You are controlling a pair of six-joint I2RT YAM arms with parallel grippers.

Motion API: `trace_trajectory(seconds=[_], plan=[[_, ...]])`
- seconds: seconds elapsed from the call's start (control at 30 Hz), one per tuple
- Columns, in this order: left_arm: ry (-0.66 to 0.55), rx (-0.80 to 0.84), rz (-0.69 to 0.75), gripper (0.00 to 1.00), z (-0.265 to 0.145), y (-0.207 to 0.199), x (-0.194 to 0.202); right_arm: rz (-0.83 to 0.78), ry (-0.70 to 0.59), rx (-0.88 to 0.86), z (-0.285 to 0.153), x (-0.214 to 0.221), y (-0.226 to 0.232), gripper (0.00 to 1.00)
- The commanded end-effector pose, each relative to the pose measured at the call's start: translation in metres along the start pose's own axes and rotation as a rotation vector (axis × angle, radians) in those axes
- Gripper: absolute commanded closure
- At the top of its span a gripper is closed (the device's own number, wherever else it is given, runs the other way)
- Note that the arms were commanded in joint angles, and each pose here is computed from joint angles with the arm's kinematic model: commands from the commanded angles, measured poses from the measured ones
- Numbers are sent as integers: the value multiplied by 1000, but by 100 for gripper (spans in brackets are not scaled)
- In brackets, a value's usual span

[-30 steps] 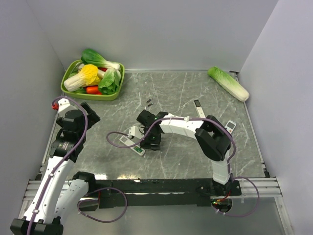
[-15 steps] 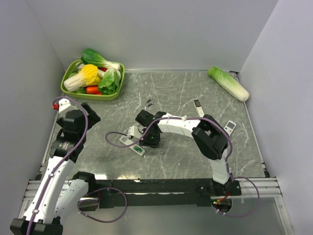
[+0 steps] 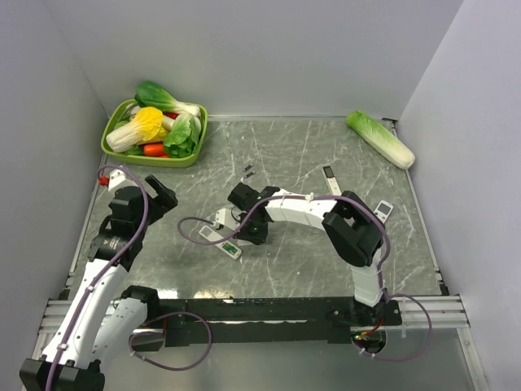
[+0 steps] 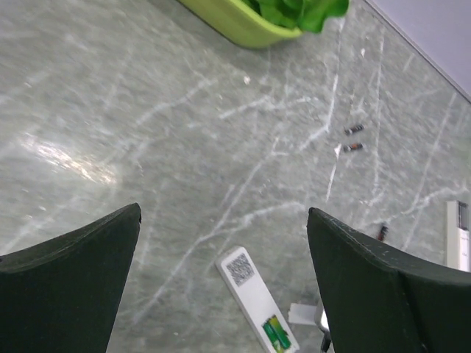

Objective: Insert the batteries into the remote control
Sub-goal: Pick up the battery cover at the center of the board.

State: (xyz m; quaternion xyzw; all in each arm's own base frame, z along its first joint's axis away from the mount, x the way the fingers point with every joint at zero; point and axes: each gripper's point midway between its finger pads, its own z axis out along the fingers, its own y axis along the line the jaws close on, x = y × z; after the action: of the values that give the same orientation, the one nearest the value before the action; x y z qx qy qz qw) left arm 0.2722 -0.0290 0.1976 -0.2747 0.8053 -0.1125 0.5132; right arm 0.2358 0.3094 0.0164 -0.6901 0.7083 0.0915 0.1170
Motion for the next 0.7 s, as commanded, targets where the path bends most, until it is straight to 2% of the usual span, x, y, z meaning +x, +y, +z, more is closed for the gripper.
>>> trace_trajectory(seconds=[0.0,0.4,0.67], plan=[[61,135,-108,1,0,-25,16,87,-29,33,-12,15,-5,87],[271,407,-252,1,16,-63,78,307,-230,100,-44,10,-24,92],[478,650,-161,1,0,-111,116,378,-409,156,-85,-8,-30,93]])
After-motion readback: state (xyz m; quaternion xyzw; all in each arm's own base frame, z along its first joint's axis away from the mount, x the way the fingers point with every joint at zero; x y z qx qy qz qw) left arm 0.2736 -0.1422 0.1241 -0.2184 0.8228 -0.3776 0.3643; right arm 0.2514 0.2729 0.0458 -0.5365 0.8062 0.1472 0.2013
